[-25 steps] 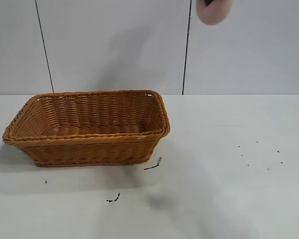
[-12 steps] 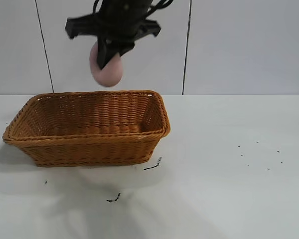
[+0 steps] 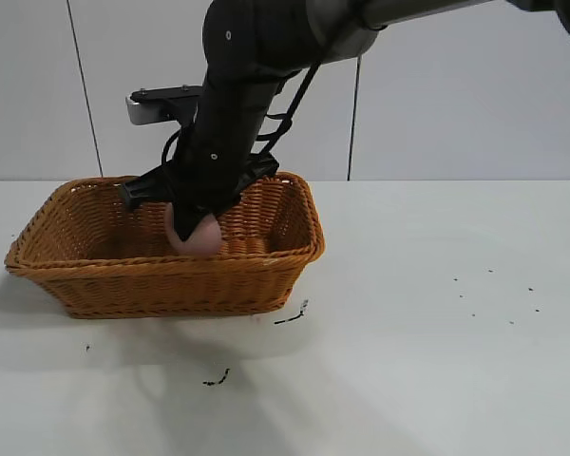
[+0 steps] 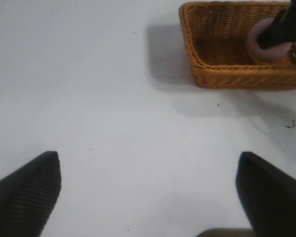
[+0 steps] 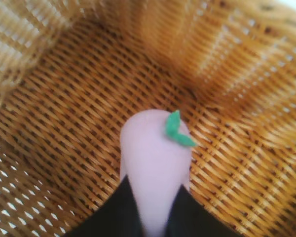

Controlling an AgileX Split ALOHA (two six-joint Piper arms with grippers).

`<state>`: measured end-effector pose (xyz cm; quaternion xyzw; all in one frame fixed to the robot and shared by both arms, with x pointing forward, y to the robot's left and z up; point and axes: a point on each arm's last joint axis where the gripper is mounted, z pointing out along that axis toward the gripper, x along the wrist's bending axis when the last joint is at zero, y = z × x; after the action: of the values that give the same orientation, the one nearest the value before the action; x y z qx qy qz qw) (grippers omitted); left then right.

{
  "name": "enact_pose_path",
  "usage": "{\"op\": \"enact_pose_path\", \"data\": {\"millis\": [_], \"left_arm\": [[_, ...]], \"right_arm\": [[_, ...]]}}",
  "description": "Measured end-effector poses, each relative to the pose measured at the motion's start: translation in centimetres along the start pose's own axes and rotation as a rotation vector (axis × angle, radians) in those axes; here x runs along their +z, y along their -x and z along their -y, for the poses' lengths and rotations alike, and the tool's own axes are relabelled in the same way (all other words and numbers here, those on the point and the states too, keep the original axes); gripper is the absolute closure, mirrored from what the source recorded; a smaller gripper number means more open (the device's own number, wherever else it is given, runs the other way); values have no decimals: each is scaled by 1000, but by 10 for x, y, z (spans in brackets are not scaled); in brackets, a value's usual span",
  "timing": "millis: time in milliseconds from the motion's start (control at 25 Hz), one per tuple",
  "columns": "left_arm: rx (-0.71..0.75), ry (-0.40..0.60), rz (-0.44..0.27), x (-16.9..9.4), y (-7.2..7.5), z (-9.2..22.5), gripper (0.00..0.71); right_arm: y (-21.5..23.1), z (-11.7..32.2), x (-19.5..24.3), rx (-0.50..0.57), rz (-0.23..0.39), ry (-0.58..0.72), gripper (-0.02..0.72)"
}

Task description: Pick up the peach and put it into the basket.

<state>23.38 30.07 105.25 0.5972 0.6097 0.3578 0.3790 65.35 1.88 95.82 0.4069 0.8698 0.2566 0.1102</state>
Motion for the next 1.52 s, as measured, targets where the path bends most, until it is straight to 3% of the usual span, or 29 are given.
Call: {"op": "enact_pose_path", "data": {"millis": [320, 520, 680, 880, 1080, 1320, 1520], "left_arm": [[0, 0, 0, 0, 0, 0, 17], [0, 0, 0, 0, 0, 0, 17], [0, 0, 0, 0, 0, 0, 17], [0, 0, 0, 0, 0, 0, 17], [0, 0, 0, 0, 0, 0, 17], [0, 0, 0, 0, 0, 0, 17], [0, 0, 0, 0, 0, 0, 17]], "right_arm": [[28, -38, -80, 59, 33, 127, 15], [103, -30, -101, 190, 118, 119, 15], [200, 4, -120, 359, 233, 75, 15], [266, 42, -143, 495, 309, 20, 15], [284, 60, -151, 548, 323, -30, 15], [275, 66, -148, 559, 278, -141, 15], [271, 62, -161, 553, 284, -126, 13]]}}
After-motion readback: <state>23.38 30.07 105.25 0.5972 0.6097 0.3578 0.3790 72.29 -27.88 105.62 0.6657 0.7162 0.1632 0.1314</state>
